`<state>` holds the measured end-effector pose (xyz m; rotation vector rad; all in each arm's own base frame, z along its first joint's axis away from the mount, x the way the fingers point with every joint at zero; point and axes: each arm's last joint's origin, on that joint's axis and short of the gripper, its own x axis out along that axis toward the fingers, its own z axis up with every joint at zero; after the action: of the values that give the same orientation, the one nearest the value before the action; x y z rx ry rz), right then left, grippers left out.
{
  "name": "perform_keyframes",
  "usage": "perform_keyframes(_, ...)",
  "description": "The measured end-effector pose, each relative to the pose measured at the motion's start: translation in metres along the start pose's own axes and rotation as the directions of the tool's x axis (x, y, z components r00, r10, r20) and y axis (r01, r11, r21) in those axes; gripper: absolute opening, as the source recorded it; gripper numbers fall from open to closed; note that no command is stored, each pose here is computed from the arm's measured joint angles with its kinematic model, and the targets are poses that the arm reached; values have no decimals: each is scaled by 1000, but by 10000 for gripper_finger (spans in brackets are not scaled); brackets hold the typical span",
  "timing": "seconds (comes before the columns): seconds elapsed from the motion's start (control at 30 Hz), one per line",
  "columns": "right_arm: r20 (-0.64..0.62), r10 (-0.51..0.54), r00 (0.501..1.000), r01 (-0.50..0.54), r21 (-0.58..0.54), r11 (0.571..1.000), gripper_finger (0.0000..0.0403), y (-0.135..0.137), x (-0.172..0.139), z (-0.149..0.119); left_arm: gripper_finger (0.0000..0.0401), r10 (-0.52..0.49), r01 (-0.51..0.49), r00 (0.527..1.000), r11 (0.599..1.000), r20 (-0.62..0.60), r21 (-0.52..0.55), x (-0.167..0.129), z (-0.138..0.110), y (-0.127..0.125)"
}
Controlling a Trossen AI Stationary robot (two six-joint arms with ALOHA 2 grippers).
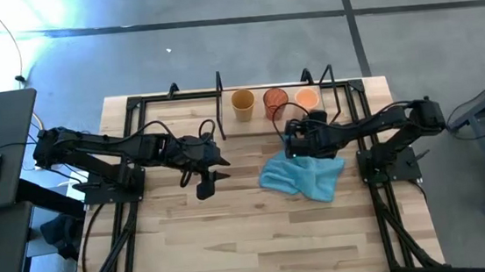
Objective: Stack small to large cups/mugs on shelf
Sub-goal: Put the light orange mug on the shelf
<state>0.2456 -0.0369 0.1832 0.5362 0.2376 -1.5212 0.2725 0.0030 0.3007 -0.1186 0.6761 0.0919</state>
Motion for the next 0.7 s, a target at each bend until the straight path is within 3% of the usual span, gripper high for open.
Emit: perform_keyframes(0.7,-40,2,999,-1,27,1000,7,1,1,0,165,0,0,1000,1000,1,0,0,0,0)
